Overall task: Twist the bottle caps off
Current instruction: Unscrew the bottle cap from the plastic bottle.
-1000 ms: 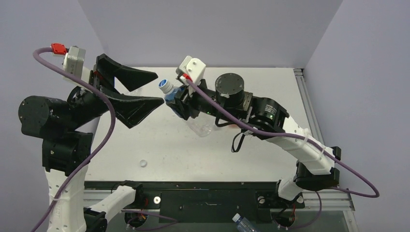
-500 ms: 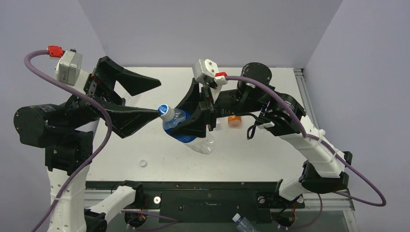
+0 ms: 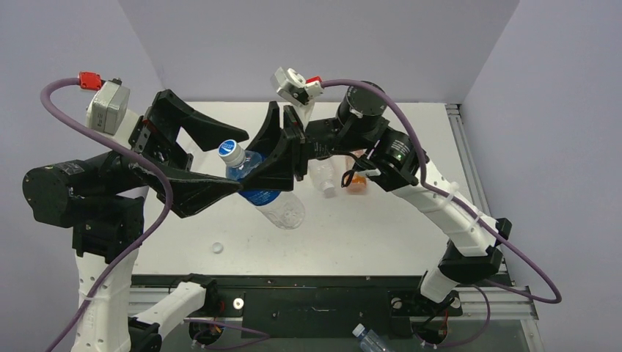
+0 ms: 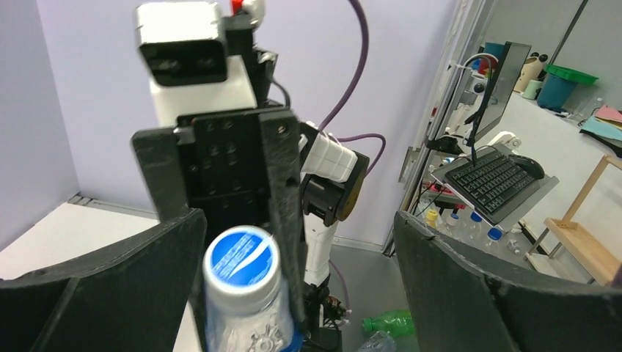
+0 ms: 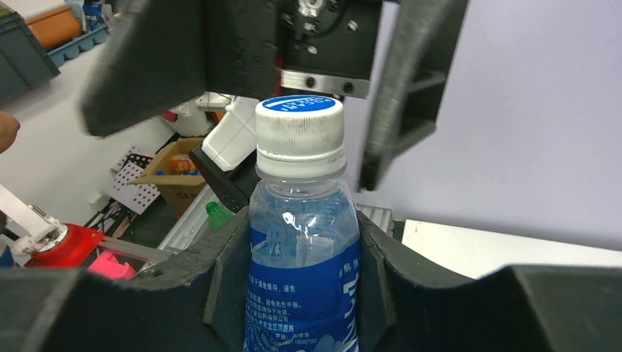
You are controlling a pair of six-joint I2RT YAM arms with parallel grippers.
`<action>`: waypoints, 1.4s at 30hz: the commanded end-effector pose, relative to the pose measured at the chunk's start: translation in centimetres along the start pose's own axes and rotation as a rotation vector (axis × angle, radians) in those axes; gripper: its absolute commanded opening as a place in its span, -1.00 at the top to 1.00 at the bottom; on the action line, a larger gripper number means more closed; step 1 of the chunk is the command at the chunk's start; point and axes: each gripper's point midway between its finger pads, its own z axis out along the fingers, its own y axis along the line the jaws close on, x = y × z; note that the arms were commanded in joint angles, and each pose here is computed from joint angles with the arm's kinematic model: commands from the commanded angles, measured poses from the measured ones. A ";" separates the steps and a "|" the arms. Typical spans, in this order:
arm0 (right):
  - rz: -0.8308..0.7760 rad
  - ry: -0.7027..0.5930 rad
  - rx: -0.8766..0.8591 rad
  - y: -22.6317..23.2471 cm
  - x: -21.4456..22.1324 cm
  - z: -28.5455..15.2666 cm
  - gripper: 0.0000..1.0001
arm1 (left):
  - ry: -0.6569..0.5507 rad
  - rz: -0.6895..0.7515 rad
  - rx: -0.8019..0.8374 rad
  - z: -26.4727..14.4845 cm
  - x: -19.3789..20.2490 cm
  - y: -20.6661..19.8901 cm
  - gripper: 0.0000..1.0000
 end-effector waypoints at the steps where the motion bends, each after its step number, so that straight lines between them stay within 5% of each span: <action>1: -0.027 -0.041 -0.001 -0.4 -1.6 0.2 1.00 | -0.010 0.035 0.042 0.0 -0.5 -1.3 -0.94; 3: -0.024 -0.047 0.022 -0.9 -1.7 0.0 1.00 | -0.009 0.037 0.048 0.0 -0.5 -1.5 -0.99; 10: -0.035 -0.098 0.028 -1.0 -3.2 -0.8 1.00 | 0.011 0.029 0.067 -0.1 0.0 -1.6 -0.23; 16: -0.048 -0.111 -0.018 0.3 -3.4 -1.6 1.00 | 0.000 0.024 0.063 -0.1 -0.4 -1.9 -0.43; 20: -0.035 -0.129 0.000 -0.5 -3.5 -2.0 1.00 | 0.000 0.020 0.066 0.0 -0.5 -2.0 -0.35; 24: -0.027 -0.142 0.001 -0.9 -3.8 -2.2 1.00 | 0.013 0.017 0.075 0.0 -0.2 -2.1 -0.03; 31: -0.026 -0.167 -0.025 -0.8 -4.4 -2.2 1.00 | 0.018 0.036 0.091 0.0 -0.4 -2.5 0.90; 34: -0.023 -0.173 -0.036 -0.6 -4.4 -2.2 1.00 | 0.017 0.036 0.093 -0.1 -0.3 -2.6 0.63; 36: -0.024 -0.177 -0.043 -0.5 -4.6 -2.2 1.00 | 0.018 0.035 0.095 -0.1 -0.3 -2.8 0.08; 40: -0.021 -0.194 -0.081 0.0 -5.1 -2.4 1.00 | 0.036 0.044 0.116 -0.2 0.0 -3.2 -0.22; 42: -0.016 -0.204 -0.111 0.5 -5.4 -2.4 1.00 | 0.043 0.052 0.128 -0.3 0.1 -3.5 -0.20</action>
